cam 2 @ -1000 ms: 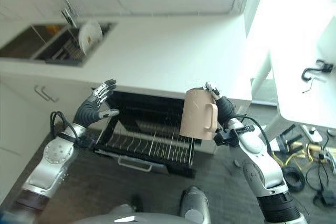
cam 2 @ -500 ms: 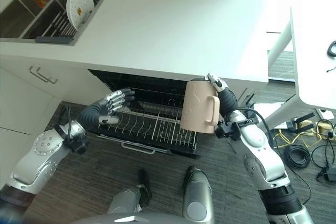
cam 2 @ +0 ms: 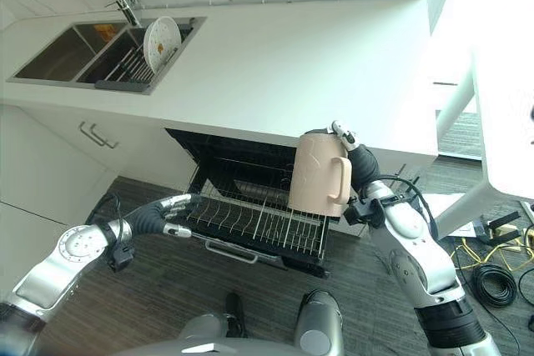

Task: Place the dishes in the dishwasher.

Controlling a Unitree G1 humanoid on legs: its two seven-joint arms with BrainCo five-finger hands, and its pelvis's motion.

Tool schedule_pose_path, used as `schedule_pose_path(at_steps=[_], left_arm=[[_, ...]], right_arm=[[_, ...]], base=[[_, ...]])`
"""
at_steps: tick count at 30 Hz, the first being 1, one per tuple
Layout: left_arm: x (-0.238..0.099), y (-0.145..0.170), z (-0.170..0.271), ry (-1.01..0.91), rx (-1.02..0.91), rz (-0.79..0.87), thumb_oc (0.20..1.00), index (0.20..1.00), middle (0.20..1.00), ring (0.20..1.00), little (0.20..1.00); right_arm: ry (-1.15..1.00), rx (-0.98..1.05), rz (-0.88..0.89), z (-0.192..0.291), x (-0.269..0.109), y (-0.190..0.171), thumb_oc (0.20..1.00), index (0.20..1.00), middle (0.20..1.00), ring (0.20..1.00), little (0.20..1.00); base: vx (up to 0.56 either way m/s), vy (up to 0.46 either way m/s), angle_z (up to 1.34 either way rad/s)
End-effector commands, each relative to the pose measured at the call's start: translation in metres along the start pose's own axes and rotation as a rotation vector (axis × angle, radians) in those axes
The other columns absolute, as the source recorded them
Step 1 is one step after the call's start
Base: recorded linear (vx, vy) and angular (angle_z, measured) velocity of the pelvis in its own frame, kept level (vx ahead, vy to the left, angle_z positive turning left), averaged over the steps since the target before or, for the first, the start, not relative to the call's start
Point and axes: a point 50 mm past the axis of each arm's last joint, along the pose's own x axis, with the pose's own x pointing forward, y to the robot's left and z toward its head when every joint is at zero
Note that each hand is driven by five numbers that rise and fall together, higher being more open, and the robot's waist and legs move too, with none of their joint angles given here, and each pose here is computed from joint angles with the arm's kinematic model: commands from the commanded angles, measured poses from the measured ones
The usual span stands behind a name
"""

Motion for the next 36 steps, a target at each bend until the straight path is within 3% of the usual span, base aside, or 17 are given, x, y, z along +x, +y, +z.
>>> schedule_pose_path(at_steps=[1,7,21,26,29,31,33,36], left_arm=[[-0.001,0.028,0.018,-0.021,0.183,0.130,1.000,1.000,1.000,1.000,1.000],[0.024,0.024,-0.005,0.099,0.204,0.144,1.000,1.000,1.000,1.000,1.000],[0.069,0.005,-0.041,0.245,0.656,0.210,1.000,1.000,1.000,1.000,1.000],[0.077,-0.030,-0.067,0.363,0.629,-0.087,1.000,1.000,1.000,1.000,1.000],[0.067,-0.065,-0.101,0.628,0.256,-0.326,1.000,1.000,1.000,1.000,1.000],[0.058,-0.101,-0.118,0.739,0.165,-0.531,1.000,1.000,1.000,1.000,1.000],[0.039,-0.118,-0.132,0.871,0.090,-0.752,1.000,1.000,1.000,1.000,1.000],[0.026,-0.134,-0.136,0.893,0.027,-0.930,1.000,1.000,1.000,1.000,1.000]], right_arm=[[-0.204,0.043,0.103,0.037,0.014,0.018,0.200,0.200,0.200,0.200,0.200],[-0.202,0.049,0.143,0.036,0.019,0.027,0.200,0.200,0.200,0.200,0.200],[-0.155,0.080,0.251,0.032,0.021,0.044,0.200,0.200,0.200,0.200,0.200],[-0.144,0.079,0.275,0.031,0.024,0.049,0.200,0.200,0.200,0.200,0.200],[-0.141,0.077,0.274,0.031,0.025,0.052,0.200,0.200,0.200,0.200,0.200],[-0.139,0.078,0.278,0.031,0.028,0.055,0.200,0.200,0.200,0.200,0.200],[-0.132,0.080,0.295,0.037,0.031,0.055,0.200,0.200,0.200,0.200,0.200],[-0.125,0.076,0.301,0.042,0.035,0.054,0.200,0.200,0.200,0.200,0.200]], base=[[0.05,0.005,-0.05],[0.05,0.009,-0.07],[0.05,0.005,-0.12],[0.01,0.006,-0.02],[0.01,0.006,-0.05],[0.02,0.004,-0.12],[0.02,0.017,-0.14],[0.00,0.035,-0.10]])
